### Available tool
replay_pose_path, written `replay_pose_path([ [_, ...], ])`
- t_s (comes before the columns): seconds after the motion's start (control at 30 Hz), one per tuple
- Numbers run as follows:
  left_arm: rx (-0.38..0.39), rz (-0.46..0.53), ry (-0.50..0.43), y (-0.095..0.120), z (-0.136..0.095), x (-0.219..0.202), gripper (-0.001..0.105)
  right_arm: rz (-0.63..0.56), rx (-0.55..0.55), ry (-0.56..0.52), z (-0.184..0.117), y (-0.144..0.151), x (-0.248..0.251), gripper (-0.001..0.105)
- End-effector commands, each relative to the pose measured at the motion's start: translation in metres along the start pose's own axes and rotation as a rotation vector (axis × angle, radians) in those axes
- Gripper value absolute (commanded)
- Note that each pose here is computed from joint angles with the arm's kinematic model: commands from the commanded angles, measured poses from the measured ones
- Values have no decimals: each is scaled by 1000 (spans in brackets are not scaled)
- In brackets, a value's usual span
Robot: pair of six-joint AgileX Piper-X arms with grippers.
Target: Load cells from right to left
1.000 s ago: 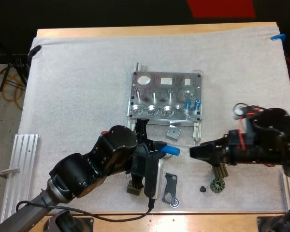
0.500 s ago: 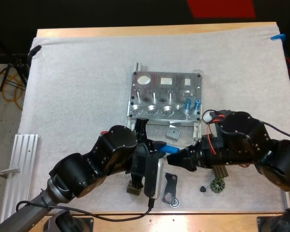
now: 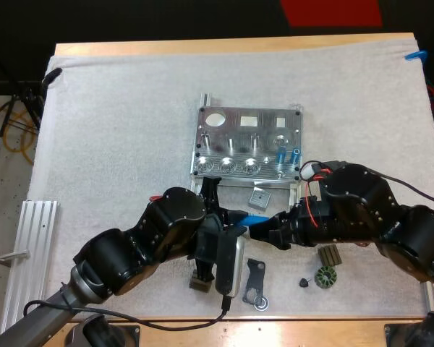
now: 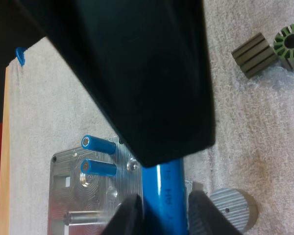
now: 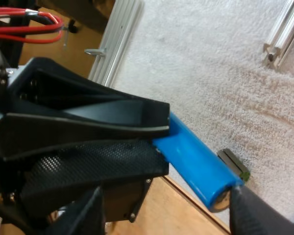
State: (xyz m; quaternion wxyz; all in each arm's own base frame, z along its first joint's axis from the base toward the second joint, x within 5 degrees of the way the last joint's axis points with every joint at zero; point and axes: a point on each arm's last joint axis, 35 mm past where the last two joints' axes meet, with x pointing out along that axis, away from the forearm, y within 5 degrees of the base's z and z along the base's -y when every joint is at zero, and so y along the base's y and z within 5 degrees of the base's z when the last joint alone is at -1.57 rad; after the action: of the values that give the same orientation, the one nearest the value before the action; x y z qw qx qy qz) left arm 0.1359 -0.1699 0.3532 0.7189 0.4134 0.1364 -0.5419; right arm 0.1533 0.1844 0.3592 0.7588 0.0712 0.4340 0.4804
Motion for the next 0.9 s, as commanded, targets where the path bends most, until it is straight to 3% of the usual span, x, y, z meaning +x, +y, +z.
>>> replay_pose_path([
  [0.0,-3,0,-24,0,3,-2,0,-29,-44,-11,1,0,-1,55],
  [0.3,-3,0,-24,0,3,-2,0,-79,-64,-9,0,-3,-1,55],
  [0.87,3,47,-74,5,8,-3,0,-62,-50,-53,5,-1,-1,55],
])
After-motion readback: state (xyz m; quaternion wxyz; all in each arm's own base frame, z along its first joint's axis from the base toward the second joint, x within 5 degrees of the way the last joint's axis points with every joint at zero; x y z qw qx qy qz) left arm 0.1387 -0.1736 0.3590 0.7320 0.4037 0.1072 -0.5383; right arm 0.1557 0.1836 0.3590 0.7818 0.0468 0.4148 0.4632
